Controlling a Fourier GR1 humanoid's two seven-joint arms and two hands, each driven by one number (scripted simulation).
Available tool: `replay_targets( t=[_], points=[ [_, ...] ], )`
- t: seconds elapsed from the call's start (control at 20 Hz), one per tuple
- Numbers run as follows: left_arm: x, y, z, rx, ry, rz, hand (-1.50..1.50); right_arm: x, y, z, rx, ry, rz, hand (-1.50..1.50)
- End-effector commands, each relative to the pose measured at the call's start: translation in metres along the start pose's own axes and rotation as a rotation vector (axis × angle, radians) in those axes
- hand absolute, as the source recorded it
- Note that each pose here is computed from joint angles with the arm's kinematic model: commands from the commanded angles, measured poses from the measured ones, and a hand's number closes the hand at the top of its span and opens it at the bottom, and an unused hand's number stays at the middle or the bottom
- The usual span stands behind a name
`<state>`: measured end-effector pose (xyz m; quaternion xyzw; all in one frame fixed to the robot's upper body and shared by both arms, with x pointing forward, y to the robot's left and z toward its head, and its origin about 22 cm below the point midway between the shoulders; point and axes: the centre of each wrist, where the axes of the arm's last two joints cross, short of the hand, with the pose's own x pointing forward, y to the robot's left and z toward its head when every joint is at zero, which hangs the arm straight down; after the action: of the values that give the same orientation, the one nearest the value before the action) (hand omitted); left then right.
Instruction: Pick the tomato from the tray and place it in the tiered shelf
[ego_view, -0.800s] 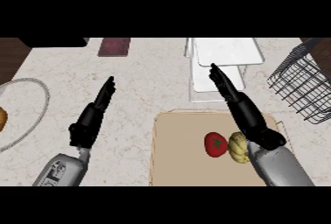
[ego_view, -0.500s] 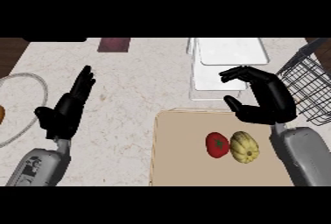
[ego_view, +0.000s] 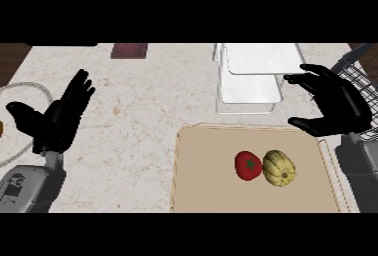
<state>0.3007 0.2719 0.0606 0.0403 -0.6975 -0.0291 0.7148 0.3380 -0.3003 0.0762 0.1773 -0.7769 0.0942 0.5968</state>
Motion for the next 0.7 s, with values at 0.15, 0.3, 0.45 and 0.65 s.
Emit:
replay_targets(
  t=[0.15,0.3,0.45,0.65],
  points=[
    [-0.002,0.007,0.007,0.035,0.023,0.002,0.0,0.045,-0.009,0.018,0.28,0.144,0.141,-1.5],
    [0.005,-0.001,0.003,0.005,0.02,0.003,0.0,0.077,-0.002,-0.003,0.394,0.292,0.349,-1.5],
    [0.003,0.011,0.001,0.027,0.022,0.01,0.0,0.113,0.011,-0.013,0.453,0.339,0.702,-1.5],
    [-0.005,0.007,0.004,-0.004,0.027,0.005,0.0,0.14,0.05,-0.024,0.467,0.338,1.051,-1.5]
  ],
)
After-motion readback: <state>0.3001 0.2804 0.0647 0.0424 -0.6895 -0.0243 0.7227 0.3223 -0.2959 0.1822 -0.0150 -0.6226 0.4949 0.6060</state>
